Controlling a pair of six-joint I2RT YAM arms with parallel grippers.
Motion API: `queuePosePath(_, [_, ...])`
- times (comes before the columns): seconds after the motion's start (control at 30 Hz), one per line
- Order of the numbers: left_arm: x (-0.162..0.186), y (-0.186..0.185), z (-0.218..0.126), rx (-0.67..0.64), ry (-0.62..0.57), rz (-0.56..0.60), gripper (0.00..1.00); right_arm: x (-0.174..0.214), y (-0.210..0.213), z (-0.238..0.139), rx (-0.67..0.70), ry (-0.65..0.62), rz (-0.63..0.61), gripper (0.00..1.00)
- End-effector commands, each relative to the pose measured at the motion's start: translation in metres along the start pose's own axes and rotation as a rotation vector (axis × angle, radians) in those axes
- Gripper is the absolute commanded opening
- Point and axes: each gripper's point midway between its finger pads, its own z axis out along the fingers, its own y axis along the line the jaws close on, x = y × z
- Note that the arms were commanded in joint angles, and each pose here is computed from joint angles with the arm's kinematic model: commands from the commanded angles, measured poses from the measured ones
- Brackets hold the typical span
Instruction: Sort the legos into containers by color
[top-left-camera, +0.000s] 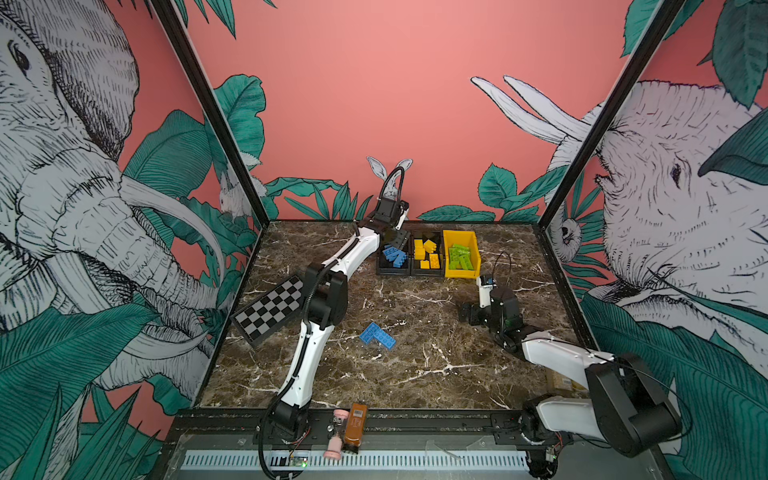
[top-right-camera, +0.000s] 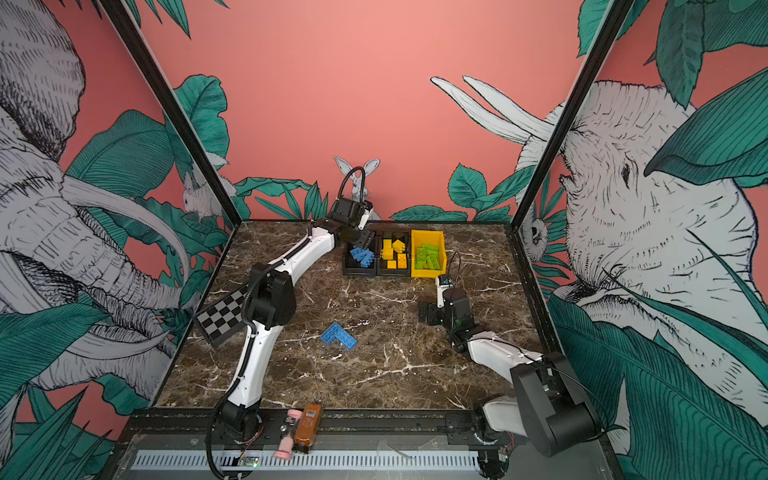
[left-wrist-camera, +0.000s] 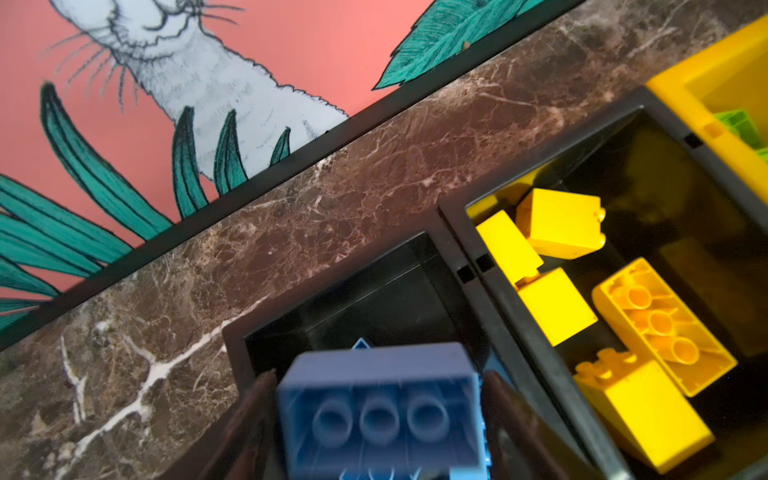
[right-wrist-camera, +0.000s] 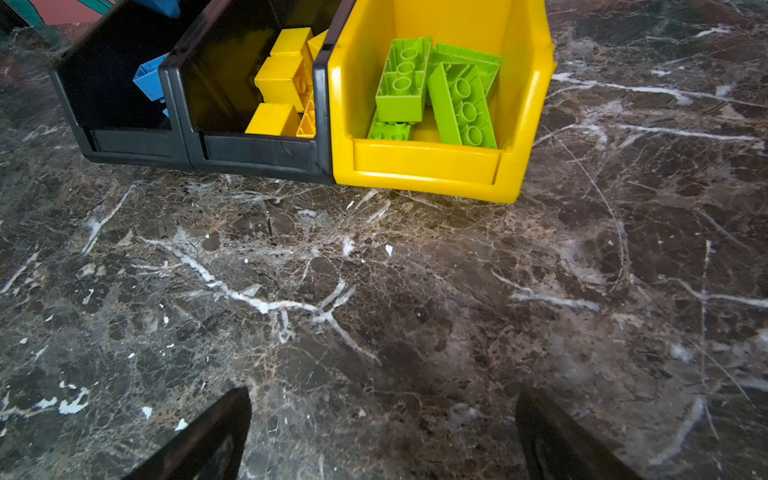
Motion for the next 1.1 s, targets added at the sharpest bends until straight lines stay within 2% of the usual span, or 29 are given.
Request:
queuePosePath(0.0, [-0.011, 0.007, -0.019, -0.027, -0.005, 0.015, 0.89, -0.011, 0.003, -0.002, -0.014, -0.039, -0.003, 0.98])
queuePosePath(0.1, [-0.011, 0.008, -0.031, -0.027, -0.003, 0.014, 0.97, -0.011, 0.003, -0.002, -0.015, -0.039, -0.004, 0.98])
queuePosePath(0.23, [0.001, 0.005, -0.053, -0.009, 0.034, -0.025, 0.99, -0.01, 0.003, -0.001, -0.018, -0.034, -0.002, 0.98])
queuePosePath(0.4, [0.049, -0.011, -0.09, 0.038, 0.113, -0.086, 0.99, -0.011, 0.003, -0.001, -0.017, -0.036, -0.004, 0.98])
queuePosePath(0.53, [0.106, -0.028, -0.128, 0.047, 0.23, -0.175, 0.99, -0.01, 0.004, -0.001, -0.022, -0.032, -0.002, 0.98])
queuePosePath(0.63, [0.145, -0.052, -0.155, 0.041, 0.296, -0.219, 0.99, -0.01, 0.004, 0.001, -0.021, -0.026, -0.001, 0.98])
queuePosePath(0.77, [0.185, -0.097, -0.183, 0.099, 0.354, -0.291, 0.98, -0.008, 0.005, 0.003, -0.024, -0.016, 0.002, 0.98])
queuePosePath(0.93, [0.215, -0.114, -0.21, 0.068, 0.318, -0.392, 0.98, -0.007, 0.003, 0.005, -0.018, -0.008, 0.01, 0.98])
queuePosePath(1.07, [0.236, -0.128, -0.217, 0.061, 0.314, -0.472, 0.97, -0.006, 0.005, 0.007, -0.025, 0.008, 0.011, 0.98])
